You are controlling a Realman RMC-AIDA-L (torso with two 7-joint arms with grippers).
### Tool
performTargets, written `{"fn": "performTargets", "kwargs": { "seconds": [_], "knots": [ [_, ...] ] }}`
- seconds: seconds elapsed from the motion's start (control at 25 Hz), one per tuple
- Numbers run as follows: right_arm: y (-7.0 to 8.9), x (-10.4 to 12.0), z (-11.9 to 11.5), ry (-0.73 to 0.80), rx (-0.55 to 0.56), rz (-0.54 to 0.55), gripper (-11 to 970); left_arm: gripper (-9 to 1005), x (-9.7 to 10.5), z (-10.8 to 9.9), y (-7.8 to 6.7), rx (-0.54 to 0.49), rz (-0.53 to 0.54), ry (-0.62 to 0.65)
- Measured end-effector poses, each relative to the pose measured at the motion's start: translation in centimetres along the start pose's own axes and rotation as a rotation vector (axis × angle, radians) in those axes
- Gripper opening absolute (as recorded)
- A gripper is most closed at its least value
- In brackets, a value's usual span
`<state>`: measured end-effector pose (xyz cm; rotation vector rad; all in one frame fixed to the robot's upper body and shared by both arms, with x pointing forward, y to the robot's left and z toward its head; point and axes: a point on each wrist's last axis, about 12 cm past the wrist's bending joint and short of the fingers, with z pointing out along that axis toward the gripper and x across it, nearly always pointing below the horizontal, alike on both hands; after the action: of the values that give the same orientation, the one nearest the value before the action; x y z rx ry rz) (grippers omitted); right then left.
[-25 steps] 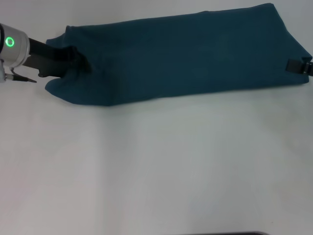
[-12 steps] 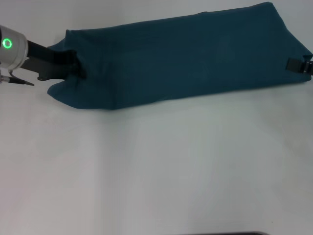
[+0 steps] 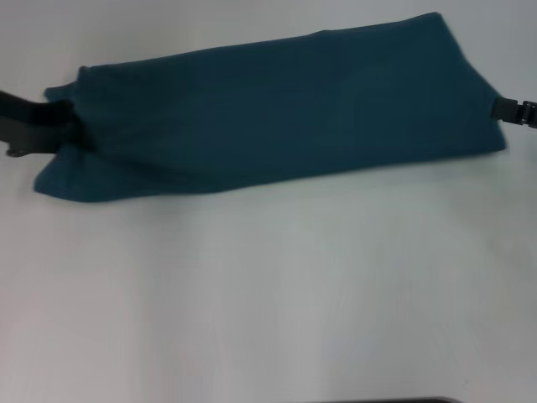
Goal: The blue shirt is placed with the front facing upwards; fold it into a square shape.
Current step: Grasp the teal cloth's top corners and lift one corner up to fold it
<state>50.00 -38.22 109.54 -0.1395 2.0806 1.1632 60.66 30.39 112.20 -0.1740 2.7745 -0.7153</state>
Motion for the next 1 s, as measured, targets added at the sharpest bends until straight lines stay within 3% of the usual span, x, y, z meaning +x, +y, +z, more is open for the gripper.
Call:
{"fn": "performTargets", "kwargs": {
  "seconds": [0.32,0.52,0.8,1.0],
  "knots": [
    [0.1,-0.2,0.2,0.002,-0.004,-0.002,906,63,0.3,-2.8,4.7,-0.042,-0.118,-0.071],
    [0.1,-0.2,0.2,0.002,-0.004,0.001,906,63,0.3,-3.6,5.9,-0.072,-0.147,-0.099],
    [0.1,-0.2,0.2,0.003,-0.004,0.003,905,63,0.2,-3.6,5.7,-0.109,-0.135,-0.099],
    [0.1,-0.2,0.2,0.004,-0.004,0.003,905,63,0.2,-3.8,4.6,-0.034,-0.122,-0.092]
  ]
}}
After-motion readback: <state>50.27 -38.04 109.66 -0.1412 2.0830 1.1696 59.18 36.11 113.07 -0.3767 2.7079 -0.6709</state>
